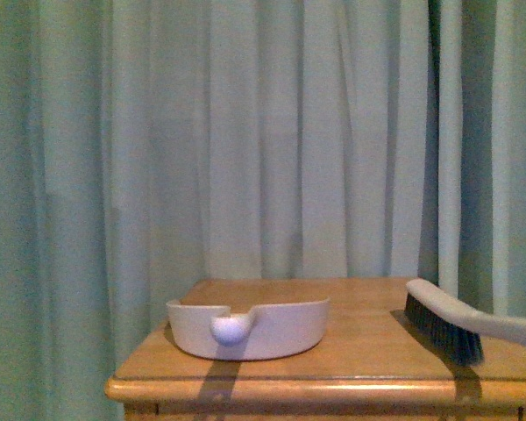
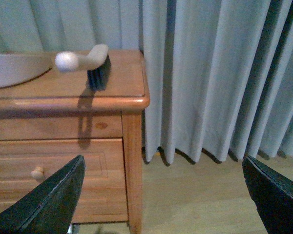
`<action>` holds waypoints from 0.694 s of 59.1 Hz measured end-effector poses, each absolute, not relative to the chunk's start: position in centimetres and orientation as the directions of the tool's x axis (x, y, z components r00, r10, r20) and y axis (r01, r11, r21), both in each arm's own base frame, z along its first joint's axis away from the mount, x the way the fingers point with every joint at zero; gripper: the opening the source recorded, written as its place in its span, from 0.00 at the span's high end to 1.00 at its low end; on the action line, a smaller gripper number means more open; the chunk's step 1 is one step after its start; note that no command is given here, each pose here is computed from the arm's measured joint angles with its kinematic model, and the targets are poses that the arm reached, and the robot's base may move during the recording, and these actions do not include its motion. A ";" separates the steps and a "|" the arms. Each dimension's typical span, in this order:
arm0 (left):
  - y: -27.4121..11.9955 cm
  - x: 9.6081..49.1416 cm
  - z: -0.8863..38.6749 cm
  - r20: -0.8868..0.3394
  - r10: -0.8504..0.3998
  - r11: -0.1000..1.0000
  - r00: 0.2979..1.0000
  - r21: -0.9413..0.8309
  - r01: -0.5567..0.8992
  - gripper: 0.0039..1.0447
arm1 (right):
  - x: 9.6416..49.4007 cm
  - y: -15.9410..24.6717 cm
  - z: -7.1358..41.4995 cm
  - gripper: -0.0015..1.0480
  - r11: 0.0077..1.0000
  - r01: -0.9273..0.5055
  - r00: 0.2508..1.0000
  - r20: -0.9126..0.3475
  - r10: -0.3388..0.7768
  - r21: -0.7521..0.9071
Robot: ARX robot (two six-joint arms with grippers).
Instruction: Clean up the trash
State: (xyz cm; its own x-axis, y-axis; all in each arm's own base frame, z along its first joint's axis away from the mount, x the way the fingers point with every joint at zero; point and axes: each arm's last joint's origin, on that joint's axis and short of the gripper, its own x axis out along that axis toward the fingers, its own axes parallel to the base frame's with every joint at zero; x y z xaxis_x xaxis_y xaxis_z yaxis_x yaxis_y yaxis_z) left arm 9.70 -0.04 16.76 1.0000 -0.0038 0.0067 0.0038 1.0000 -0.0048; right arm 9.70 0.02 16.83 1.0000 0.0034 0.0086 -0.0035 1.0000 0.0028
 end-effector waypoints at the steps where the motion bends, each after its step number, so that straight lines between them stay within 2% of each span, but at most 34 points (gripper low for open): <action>1: 0.0 9.7 16.8 0.007 -0.003 1.000 1.000 -0.005 0.003 0.07 | 9.7 0.0 16.8 0.07 1.000 -0.003 1.000 0.009 0.003 0.003; 15: 0.0 9.7 16.7 -0.005 -0.005 1.000 1.000 -0.021 0.004 0.07 | 9.7 0.0 16.8 0.07 1.000 -0.003 1.000 0.009 0.003 0.003; 19: -0.1 10.0 16.3 -0.084 -0.019 0.992 0.996 -0.125 0.008 0.07 | 9.7 0.0 16.8 0.07 1.000 -0.003 1.000 0.009 0.003 0.003; 26: 0.0 11.2 17.1 -0.178 -0.074 0.989 0.981 -0.139 0.049 0.07 | 9.7 0.0 16.8 0.07 1.000 -0.003 1.000 0.009 0.003 0.003; 32: 0.3 13.7 20.4 -0.254 -0.098 0.993 0.962 -0.092 0.077 0.07 | 9.7 0.0 16.8 0.07 1.000 -0.003 1.000 0.009 0.003 0.003; 41: -0.7 20.0 27.2 -0.336 -0.153 0.984 0.929 0.036 0.174 0.07 | 9.7 0.0 16.8 0.07 1.000 -0.003 1.000 0.009 0.003 0.003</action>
